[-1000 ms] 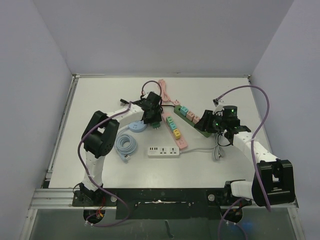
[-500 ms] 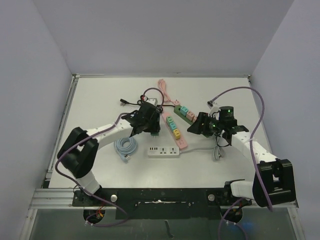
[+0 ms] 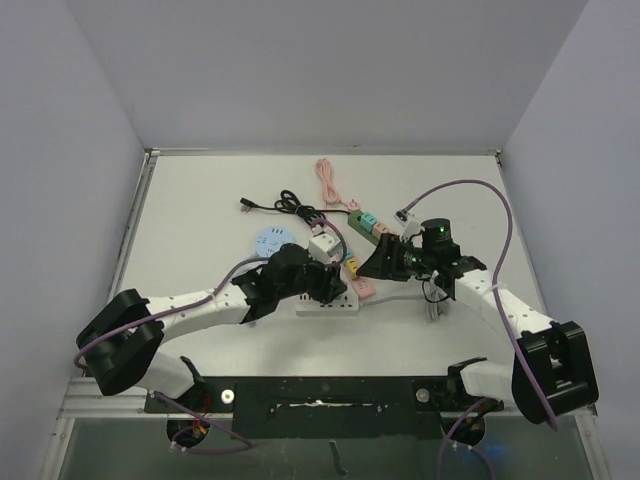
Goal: Insert the plug
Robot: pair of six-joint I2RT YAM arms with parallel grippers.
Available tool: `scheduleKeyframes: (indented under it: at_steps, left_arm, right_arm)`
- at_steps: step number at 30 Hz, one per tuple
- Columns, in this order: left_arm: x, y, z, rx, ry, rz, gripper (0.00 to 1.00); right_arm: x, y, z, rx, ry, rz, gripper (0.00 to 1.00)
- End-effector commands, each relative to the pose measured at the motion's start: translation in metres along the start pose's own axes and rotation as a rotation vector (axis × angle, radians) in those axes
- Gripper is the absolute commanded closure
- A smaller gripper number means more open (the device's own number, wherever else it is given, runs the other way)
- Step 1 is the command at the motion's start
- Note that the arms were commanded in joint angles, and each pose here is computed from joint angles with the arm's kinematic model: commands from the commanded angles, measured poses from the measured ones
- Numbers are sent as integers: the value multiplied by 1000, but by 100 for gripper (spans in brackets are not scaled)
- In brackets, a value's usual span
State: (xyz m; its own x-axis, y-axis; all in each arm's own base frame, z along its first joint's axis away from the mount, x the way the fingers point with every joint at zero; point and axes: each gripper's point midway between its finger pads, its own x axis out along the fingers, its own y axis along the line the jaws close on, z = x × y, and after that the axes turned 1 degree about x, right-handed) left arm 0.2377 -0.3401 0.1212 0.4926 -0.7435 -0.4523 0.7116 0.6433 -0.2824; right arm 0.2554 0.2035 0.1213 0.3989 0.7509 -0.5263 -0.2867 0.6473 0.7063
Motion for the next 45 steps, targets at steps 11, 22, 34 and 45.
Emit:
scheduleKeyframes:
  at_steps: [11,22,34,45]
  left_arm:
    - [6,-90,47,318,-253,-307,73]
    - [7,-103,47,368,-268,-379,73]
    - [7,-103,45,416,-271,-389,73]
    - [8,-103,49,432,-282,-384,72]
  right_arm:
    - [-40,53,-14,-47,-49,149,32]
    - [-35,53,-34,-66,24,113,41]
    - [-39,19,-55,-101,164,-86,41]
    - [-18,53,-64,-4,245,94,59]
